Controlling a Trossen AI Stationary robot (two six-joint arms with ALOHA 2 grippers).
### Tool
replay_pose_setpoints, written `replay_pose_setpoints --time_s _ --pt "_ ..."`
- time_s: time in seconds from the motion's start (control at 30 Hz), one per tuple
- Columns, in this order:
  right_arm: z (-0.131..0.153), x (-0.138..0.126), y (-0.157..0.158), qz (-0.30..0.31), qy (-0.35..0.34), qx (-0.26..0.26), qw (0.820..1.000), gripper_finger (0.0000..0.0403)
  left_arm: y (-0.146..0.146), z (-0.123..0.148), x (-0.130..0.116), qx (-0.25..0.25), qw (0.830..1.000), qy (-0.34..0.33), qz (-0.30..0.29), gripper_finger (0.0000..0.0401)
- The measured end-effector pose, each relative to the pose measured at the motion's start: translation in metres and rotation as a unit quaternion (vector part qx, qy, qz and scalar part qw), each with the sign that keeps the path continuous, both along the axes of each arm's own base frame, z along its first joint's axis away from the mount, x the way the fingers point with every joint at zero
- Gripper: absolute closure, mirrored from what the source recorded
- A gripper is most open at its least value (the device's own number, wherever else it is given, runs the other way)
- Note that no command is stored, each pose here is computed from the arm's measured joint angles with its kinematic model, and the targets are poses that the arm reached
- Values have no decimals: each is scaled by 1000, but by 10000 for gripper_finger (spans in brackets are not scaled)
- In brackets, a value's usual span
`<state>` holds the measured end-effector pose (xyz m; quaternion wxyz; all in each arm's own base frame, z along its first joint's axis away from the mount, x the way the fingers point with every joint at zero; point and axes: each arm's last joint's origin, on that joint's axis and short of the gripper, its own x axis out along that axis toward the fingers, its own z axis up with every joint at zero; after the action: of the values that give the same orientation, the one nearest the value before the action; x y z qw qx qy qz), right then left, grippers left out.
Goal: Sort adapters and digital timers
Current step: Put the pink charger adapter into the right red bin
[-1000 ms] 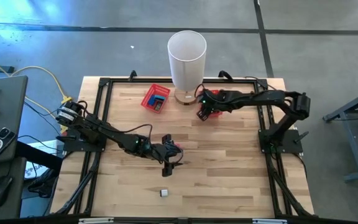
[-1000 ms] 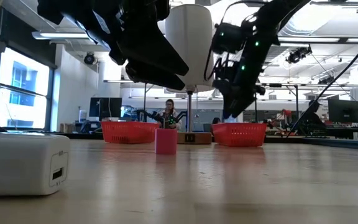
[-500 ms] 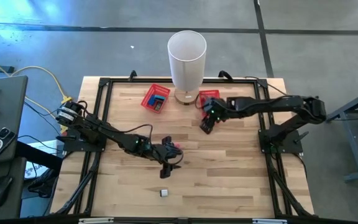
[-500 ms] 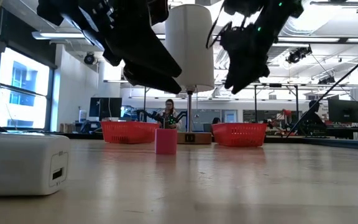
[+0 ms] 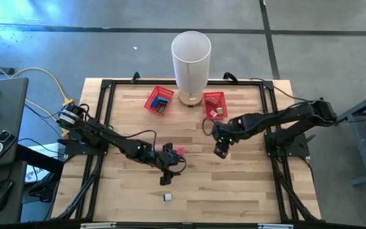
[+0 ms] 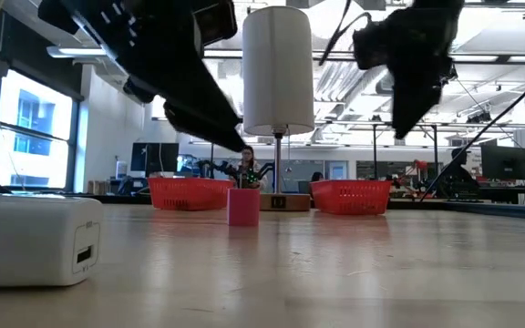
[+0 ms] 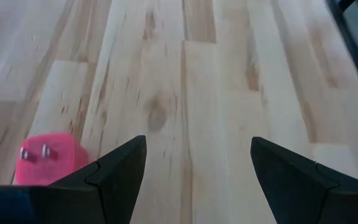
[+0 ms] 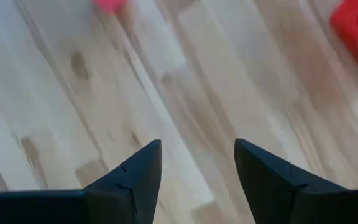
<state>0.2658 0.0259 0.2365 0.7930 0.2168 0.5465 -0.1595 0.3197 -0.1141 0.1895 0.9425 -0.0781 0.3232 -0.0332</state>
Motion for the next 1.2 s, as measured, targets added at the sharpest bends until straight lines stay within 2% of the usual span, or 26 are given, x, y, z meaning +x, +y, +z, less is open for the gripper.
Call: replay_pose_setpoints --time_s 0.17,0.3,0.5,0.63,0.83,1.07,1.2 --pt "-2 -11 23 22 39 2 999 214 1 -2 -2 -3 1000 16 7 119" --pt "-7 -19 45 52 45 -22 997 214 -1 -3 -3 -2 1000 21 4 119" --pt "-14 -29 68 60 27 -82 994 214 -7 -3 -6 -8 1000 24 -3 119" --pt "-18 -33 77 60 15 -88 994 214 -13 -4 -8 -14 999 31 -31 119" --pt "-17 -34 86 67 -15 -113 991 214 -18 -6 -12 -8 998 44 -39 119" --pt "-15 -30 89 65 -43 -113 991 214 -21 -19 -29 39 990 131 -37 119" --pt "-13 -27 90 80 -59 -113 989 214 -24 -27 -39 68 986 145 -48 119"
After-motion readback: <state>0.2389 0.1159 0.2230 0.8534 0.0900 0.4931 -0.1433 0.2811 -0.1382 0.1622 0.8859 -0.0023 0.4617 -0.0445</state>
